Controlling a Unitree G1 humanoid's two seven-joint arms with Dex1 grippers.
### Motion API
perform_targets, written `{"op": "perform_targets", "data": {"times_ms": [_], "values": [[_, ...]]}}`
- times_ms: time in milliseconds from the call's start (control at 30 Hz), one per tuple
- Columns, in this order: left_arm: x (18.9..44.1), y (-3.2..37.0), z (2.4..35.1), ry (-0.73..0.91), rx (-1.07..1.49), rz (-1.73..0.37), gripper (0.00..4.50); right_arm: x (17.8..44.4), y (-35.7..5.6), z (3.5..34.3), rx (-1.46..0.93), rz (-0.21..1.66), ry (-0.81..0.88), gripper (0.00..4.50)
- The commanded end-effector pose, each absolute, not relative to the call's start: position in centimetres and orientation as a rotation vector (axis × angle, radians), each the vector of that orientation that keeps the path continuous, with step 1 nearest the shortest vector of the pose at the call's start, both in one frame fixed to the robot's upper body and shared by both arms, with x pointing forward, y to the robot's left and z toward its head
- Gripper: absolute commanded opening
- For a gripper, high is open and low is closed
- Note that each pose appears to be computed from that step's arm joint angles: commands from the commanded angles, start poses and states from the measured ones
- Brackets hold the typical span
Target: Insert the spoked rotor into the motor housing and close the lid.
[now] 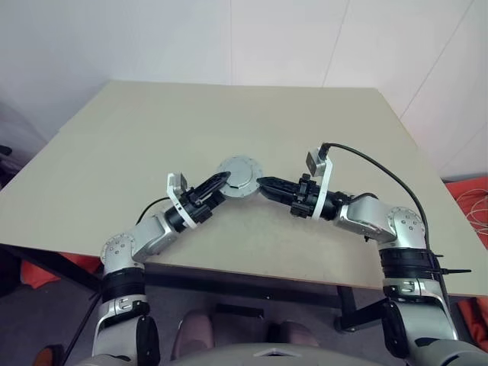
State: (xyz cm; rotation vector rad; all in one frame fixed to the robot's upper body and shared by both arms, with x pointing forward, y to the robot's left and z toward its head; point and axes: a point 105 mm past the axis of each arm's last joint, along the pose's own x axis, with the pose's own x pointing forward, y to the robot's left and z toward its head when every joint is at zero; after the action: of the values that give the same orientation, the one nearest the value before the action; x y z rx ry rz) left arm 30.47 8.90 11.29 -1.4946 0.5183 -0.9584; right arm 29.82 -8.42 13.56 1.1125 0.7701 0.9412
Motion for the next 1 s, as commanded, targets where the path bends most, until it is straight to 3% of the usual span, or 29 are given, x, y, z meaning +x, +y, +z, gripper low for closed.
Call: {"op": "perform_targets", "data": {"times_ms": [33, 200, 533, 733, 867, 1000], "values": [[30.3, 8.7, 13.2, 0.461, -1.478, -1.04, 2.04, 29.8, -7.9, 16.4, 1.155, 1.031, 0.652, 1.08], [30.4, 8.7, 13.1, 0.463, -1.474, -1.04, 2.04, 30.1, -8.1, 15.7, 1.144, 0.992, 0.653, 1.08], [30.5, 9.1, 13.2, 0.446, -1.47, -1.025, 2.04, 30.4, -8.2, 12.9, 1.175, 0.887, 0.72, 4.5], [31.2, 11.0, 13.5, 0.361, -1.447, -0.941, 2.04, 30.8, -9.9, 10.4, 1.139, 0.756, 0.771, 4.5], [34.2, 13.8, 13.6, 0.219, -1.397, -0.686, 2.04, 30.9, -10.7, 11.3, 1.018, 0.77, 0.738, 4.5], [35.8, 15.6, 15.2, 0.118, -1.428, -0.572, 2.04, 30.5, -10.6, 12.2, 0.766, 0.834, 0.711, 4.5]]}}
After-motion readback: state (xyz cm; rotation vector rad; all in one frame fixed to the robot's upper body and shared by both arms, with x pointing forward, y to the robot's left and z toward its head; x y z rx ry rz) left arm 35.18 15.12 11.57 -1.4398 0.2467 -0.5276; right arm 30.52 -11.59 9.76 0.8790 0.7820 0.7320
